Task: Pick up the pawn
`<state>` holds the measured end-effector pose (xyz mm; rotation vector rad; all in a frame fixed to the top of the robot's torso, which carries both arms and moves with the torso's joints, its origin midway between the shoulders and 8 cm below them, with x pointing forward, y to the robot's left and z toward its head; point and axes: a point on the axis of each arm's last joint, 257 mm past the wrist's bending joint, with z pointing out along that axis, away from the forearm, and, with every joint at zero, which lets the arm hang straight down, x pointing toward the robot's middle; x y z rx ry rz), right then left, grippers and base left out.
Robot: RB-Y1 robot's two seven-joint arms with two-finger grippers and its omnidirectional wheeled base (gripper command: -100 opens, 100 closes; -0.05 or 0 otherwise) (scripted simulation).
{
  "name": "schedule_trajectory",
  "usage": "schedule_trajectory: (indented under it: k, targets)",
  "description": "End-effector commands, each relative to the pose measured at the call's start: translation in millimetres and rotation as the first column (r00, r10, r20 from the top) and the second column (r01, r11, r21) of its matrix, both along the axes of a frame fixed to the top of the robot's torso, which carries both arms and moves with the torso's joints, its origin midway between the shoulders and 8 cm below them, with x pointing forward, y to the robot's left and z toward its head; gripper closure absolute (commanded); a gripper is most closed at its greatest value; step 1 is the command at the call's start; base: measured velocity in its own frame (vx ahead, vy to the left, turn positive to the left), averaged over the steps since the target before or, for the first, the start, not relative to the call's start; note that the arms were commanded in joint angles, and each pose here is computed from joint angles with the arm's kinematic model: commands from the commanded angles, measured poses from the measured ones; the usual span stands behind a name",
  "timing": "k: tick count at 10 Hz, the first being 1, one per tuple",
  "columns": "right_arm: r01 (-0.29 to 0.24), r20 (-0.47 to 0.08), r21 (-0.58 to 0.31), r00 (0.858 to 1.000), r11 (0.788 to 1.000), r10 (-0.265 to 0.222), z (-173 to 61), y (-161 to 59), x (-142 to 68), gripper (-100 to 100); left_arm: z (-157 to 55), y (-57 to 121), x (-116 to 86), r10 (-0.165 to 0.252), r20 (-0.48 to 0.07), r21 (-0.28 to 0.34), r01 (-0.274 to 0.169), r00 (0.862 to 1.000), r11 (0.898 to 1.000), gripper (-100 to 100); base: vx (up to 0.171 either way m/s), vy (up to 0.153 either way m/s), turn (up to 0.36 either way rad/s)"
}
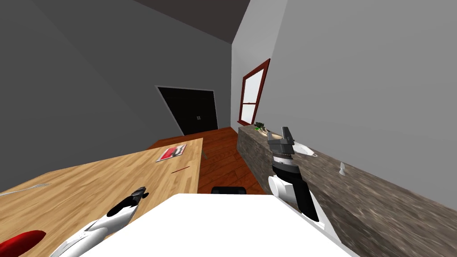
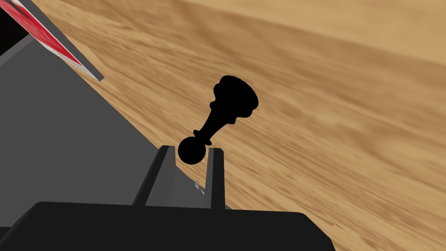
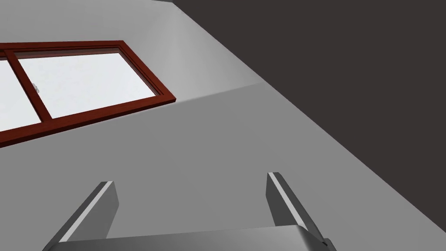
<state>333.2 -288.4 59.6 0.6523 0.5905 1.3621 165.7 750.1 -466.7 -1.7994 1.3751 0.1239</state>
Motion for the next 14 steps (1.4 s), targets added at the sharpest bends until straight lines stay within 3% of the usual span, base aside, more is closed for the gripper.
schedule_trajectory:
  k: [1, 3, 4, 5, 6, 7, 8, 9, 10, 11, 12, 13, 14]
  targets:
    - [0.0, 0.0, 0.0, 1.0, 1.0, 0.0, 0.0, 0.0, 0.0, 0, -1.3, 3.6, -26.1, 0.001, -0.013, 0.007, -0.001, 1.0, 1.0, 100, 0.038, -0.007, -0.152]
    - [0.0, 0.0, 0.0, 1.0, 1.0, 0.0, 0.0, 0.0, 0.0, 0, -1.7, 4.0, -29.4, 0.021, 0.002, -0.003, -0.021, 1.0, 1.0, 100, 0.035, -0.011, -0.024]
    - [0.0, 0.0, 0.0, 1.0, 1.0, 0.0, 0.0, 0.0, 0.0, 0, 0.7, 6.6, -45.5, 0.016, 0.001, 0.004, -0.016, 1.0, 1.0, 100, 0.043, -0.02, -0.137]
    - [0.0, 0.0, 0.0, 1.0, 1.0, 0.0, 0.0, 0.0, 0.0, 0, -0.9, 7.6, -57.6, 0.036, -0.001, -0.002, -0.036, 0.999, 0.999, 100, 0.052, -0.014, -0.082]
    - [0.0, 0.0, 0.0, 1.0, 1.0, 0.0, 0.0, 0.0, 0.0, 0, -0.9, 7.7, -57.7, 0.04, 0.002, -0.004, -0.04, 0.999, 0.999, 100, 0.031, -0.01, 0.017]
    - [0.0, 0.0, 0.0, 1.0, 1.0, 0.0, 0.0, 0.0, 0.0, 0, 1.5, 9.9, -78.4, 0.031, -0.012, 0.007, -0.031, 0.999, 1.0, 100, 0.054, -0.018, -0.132]
    - [0.0, 0.0, 0.0, 1.0, 1.0, 0.0, 0.0, 0.0, 0.0, 0, 1.1, 10.8, -86.2, 0.057, 0.0, -0.003, -0.057, 0.998, 0.998, 100, 0.051, -0.012, -0.073]
    - [0.0, 0.0, 0.0, 1.0, 1.0, 0.0, 0.0, 0.0, 0.0, 0, 5.3, 12.0, -93.8, 0.038, -0.001, 0.009, -0.038, 0.999, 0.999, 100, 0.067, -0.017, -0.12]
    - [0.0, 0.0, 0.0, 1.0, 1.0, 0.0, 0.0, 0.0, 0.0, 0, 4.4, 13.3, -111.3, 0.069, -0.003, 0.001, -0.069, 0.998, 0.998, 100, 0.065, -0.014, -0.071]
    - [0.0, 0.0, 0.0, 1.0, 1.0, 0.0, 0.0, 0.0, 0.0, 0, 4.5, 13.8, -115.0, 0.081, 0.002, -0.002, -0.081, 0.997, 0.997, 100, 0.03, -0.005, -0.001]
    - [0.0, 0.0, 0.0, 1.0, 1.0, 0.0, 0.0, 0.0, 0.0, 0, 8.9, 15.0, -128.3, 0.071, -0.001, 0.007, -0.071, 0.997, 0.997, 100, 0.041, -0.014, -0.12]
    - [0.0, 0.0, 0.0, 1.0, 1.0, 0.0, 0.0, 0.0, 0.0, 0, 8.9, 16.1, -144.0, 0.101, -0.002, 0.001, -0.101, 0.995, 0.995, 100, 0.047, -0.011, -0.075]
    - [0.0, 0.0, 0.0, 1.0, 1.0, 0.0, 0.0, 0.0, 0.0, 0, 13.6, 16.8, -161.5, 0.088, -0.017, 0.013, -0.088, 0.996, 0.996, 100, 0.071, -0.021, -0.131]
